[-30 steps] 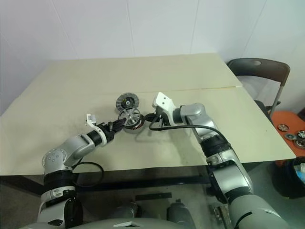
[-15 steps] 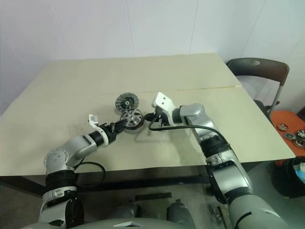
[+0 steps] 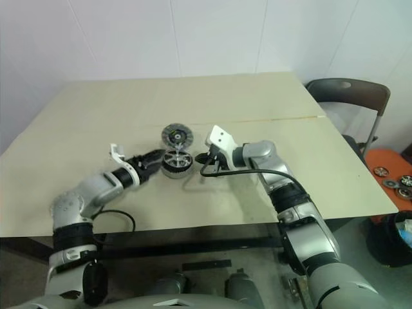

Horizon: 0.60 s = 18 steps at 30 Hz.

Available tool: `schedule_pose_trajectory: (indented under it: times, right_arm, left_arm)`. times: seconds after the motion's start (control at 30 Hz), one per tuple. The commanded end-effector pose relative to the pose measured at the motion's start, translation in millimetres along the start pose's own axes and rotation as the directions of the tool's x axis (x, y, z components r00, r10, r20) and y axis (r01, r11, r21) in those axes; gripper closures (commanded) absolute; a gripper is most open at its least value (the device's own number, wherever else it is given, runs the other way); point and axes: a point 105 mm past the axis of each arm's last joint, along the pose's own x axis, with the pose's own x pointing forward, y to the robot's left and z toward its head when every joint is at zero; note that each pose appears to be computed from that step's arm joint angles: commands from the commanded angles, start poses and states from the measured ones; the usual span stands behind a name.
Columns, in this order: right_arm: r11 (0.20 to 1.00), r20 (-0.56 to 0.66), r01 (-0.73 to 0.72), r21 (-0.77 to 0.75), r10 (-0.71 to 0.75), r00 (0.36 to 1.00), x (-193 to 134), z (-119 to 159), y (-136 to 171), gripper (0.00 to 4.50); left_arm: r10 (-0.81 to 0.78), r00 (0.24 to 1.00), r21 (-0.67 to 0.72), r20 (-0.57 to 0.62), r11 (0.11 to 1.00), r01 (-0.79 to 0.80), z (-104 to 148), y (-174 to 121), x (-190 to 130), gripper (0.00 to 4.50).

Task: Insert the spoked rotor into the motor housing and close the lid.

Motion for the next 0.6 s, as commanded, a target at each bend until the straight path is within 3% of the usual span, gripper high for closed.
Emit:
schedule_pose_trajectory:
  times: [0.03, 0.27, 0.37, 0.53, 0.6]
  right_arm:
    - [0.999, 0.032, 0.0, -0.048, 0.001, 0.999, 2.8, 13.9, -1.0, 4.5]
    - [0.999, 0.036, -0.004, -0.043, 0.006, 0.999, 6.9, 14.6, 0.8, 4.5]
    - [0.999, 0.035, -0.006, -0.041, 0.007, 0.999, 8.5, 14.9, 1.2, 4.5]
    - [0.999, 0.041, -0.017, -0.041, 0.018, 0.999, 13.3, 17.3, 3.9, 4.5]
    - [0.999, 0.043, -0.02, -0.041, 0.021, 0.999, 14.6, 18.1, 4.8, 4.5]
  left_arm:
    - [-0.003, 0.999, 0.182, 0.037, 0.983, -0.004, 16.1, -19.2, -7.6, 1.57]
    - [-0.008, 0.995, 0.492, 0.1, 0.869, -0.042, 30.8, -29.3, -28.8, 1.57]
    - [-0.023, 0.985, 0.612, 0.169, 0.786, -0.087, 37.7, -28.8, -31.0, 2.17]
    - [-0.039, 0.994, 0.889, 0.1, 0.451, -0.072, 4.6, -8.6, -12.4, 3.85]
    - [-0.092, 0.993, 0.901, 0.074, 0.433, -0.027, -10.6, -6.3, -1.9, 4.48]
